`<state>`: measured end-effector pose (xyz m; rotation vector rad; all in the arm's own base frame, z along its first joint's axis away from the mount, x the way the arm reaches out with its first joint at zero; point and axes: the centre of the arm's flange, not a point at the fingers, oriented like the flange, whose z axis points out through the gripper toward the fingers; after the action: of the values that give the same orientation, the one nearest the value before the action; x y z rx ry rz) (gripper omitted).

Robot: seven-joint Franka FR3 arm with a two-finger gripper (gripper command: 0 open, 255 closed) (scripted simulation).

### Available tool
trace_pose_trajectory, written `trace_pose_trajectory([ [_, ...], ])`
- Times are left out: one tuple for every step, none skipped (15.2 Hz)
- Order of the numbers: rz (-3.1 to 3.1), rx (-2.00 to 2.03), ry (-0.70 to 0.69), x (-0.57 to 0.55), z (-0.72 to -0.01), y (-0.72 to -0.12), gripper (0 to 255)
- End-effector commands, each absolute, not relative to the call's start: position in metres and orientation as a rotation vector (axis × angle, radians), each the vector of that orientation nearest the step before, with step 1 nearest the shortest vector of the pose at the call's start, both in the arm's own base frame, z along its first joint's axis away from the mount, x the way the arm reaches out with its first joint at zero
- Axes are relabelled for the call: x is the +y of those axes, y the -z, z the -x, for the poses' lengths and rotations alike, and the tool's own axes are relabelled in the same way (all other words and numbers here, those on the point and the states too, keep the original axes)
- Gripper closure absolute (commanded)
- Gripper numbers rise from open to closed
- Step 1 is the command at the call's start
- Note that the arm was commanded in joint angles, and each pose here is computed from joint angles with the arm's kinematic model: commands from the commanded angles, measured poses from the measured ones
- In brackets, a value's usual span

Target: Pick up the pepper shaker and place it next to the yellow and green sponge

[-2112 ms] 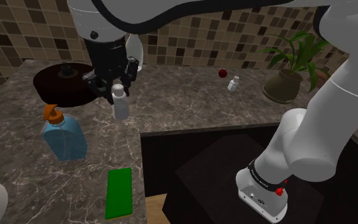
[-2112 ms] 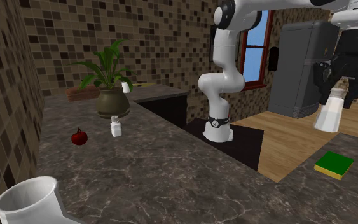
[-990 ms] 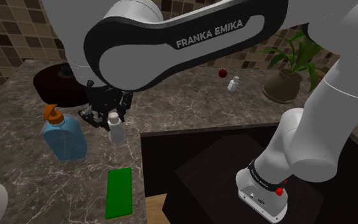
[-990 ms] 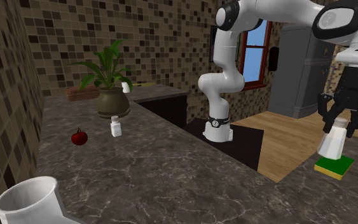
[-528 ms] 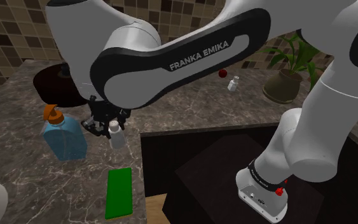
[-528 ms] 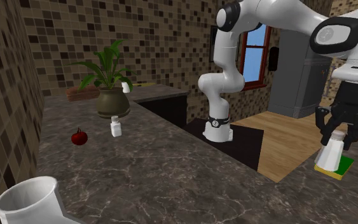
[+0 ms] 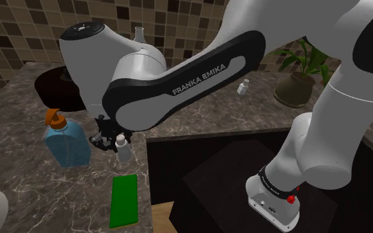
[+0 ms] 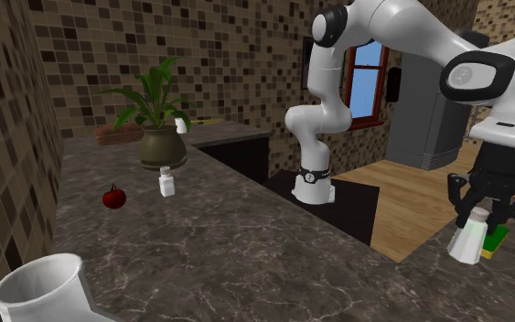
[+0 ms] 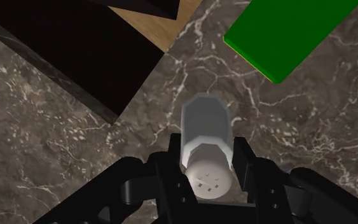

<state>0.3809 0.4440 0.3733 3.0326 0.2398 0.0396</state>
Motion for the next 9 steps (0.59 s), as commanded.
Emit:
trace_pose_trajectory([
  [-3.033,0.240,-0.040,0.4442,-0.3809,-0.3624,255],
  [-3.033,0.240,-0.040,0.4442,-0.3809,-0.3609,255],
  [-3.033,0.240,-0.040,0.4442,-0.3808,-0.3609,255],
  [-3.033,0.240,-0.040,0.4442,-0.3809,-0.3609,255],
  [-3.033,0.240,-0.040,0.4442,-0.3809,-0.3609,255],
  [-3.033,0.240,-0.040,0.4442,-0.3809,-0.3609,255],
  [-3.033,0.240,-0.040,0.4442,-0.3809,-0.3609,255],
  [-3.033,0.240,-0.040,0.4442,-0.3809,-0.3609,255],
  [-3.033,0.240,-0.040,0.4442,-0.3809,-0.3609,255],
])
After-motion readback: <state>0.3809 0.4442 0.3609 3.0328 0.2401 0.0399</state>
